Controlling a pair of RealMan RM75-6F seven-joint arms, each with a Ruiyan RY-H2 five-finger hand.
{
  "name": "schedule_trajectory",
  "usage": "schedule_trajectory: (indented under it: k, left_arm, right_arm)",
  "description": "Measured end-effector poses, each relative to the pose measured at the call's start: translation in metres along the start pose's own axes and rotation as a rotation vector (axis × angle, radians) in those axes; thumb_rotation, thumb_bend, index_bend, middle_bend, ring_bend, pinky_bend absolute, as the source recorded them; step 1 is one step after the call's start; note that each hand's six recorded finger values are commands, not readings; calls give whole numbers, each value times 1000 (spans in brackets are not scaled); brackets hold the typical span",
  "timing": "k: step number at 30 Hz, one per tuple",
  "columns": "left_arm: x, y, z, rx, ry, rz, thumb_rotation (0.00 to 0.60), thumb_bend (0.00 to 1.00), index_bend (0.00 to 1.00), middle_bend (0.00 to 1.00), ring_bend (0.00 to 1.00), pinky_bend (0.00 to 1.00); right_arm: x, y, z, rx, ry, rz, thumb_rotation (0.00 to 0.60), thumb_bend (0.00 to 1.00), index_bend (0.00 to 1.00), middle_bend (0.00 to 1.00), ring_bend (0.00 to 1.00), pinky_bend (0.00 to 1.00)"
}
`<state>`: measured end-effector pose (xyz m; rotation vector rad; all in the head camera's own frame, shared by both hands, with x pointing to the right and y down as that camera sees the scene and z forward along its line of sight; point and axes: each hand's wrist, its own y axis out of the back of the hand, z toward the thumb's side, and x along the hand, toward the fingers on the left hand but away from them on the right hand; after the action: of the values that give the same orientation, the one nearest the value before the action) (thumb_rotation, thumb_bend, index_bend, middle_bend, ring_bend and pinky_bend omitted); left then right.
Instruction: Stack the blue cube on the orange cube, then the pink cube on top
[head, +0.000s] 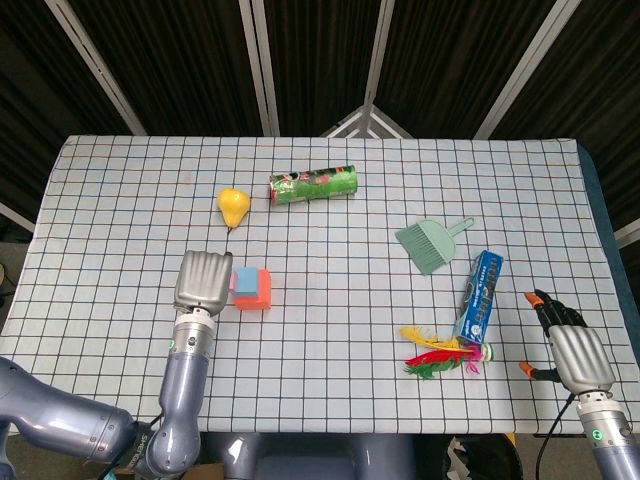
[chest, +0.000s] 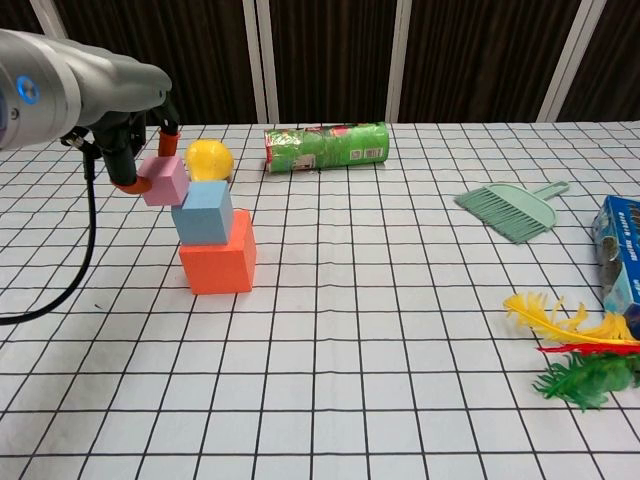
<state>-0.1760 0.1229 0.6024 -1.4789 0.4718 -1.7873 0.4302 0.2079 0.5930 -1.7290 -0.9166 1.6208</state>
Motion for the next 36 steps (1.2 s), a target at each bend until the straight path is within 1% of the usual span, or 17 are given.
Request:
schedule_trajectory:
  k: [4, 13, 26, 36]
  left_arm:
    - [4, 2, 4, -1, 31, -10, 600, 396, 421, 753, 670, 713]
    - [5, 10, 11, -18, 70, 2, 600, 396, 423, 753, 672, 714]
    - [7, 10, 23, -14, 74, -3, 600, 396, 423, 753, 672, 714]
    - [11, 8, 33, -14, 58, -2, 600, 396, 423, 753, 672, 714]
  right_arm:
    - [0, 0, 0, 1, 0, -1, 600, 189, 82, 73, 132, 163]
    - [-1, 0, -1, 1, 0, 1, 600, 190, 82, 73, 132, 163]
    - [-1, 0, -2, 0, -2, 0, 600, 190, 82, 73, 132, 163]
    - [0, 1, -2, -1, 0, -3, 600, 190, 82, 73, 132, 163]
